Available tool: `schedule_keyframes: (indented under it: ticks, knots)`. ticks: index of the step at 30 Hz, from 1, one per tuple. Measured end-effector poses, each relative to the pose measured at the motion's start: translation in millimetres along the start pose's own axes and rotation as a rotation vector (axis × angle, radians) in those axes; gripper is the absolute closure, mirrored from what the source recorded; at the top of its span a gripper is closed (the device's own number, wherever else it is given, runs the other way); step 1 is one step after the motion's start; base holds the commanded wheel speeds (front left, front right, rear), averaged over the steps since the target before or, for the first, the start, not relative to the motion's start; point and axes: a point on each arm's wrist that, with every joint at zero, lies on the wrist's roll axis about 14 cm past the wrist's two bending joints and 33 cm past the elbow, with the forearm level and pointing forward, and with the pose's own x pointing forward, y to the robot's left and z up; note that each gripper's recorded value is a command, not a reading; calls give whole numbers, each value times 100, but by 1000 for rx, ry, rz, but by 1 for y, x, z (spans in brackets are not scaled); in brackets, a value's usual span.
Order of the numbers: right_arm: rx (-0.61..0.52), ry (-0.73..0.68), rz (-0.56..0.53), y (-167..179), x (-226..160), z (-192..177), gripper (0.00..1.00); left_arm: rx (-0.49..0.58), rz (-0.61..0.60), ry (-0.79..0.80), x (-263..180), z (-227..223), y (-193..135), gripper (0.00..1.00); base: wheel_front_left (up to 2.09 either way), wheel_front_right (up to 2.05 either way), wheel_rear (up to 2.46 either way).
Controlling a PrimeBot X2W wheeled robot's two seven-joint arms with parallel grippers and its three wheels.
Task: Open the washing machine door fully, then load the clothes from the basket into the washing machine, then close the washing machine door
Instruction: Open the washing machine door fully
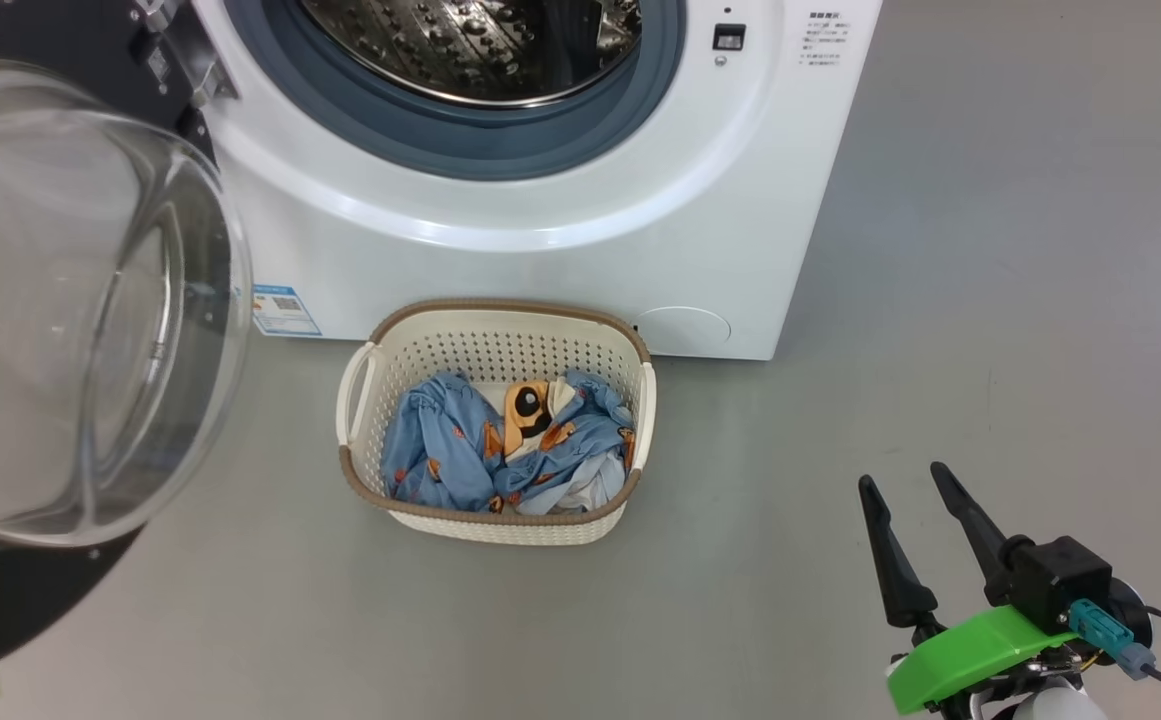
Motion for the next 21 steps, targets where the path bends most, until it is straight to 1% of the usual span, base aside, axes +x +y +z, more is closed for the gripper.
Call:
schedule_keyframes:
  ticks: [3,5,8,14,18,21]
  knots:
    - [0,2,-3,-1,1,-1,0,-16,41,-29,9,10,11,100,0,0,0]
    - [0,-9,-1,-1,5,3,0,-4,65,-49,17,17,20,100,0,0,0]
    - [-1,-13,-4,-3,6,4,0,5,74,-53,21,18,24,100,0,0,0]
    - [-3,-19,-12,-5,5,6,0,12,62,-61,24,19,21,100,0,0,0]
    - [-4,-25,-16,-7,4,9,0,14,40,-62,21,18,14,100,0,0,0]
    - [-5,-30,-18,-7,3,11,0,17,17,-89,20,24,7,100,0,0,0]
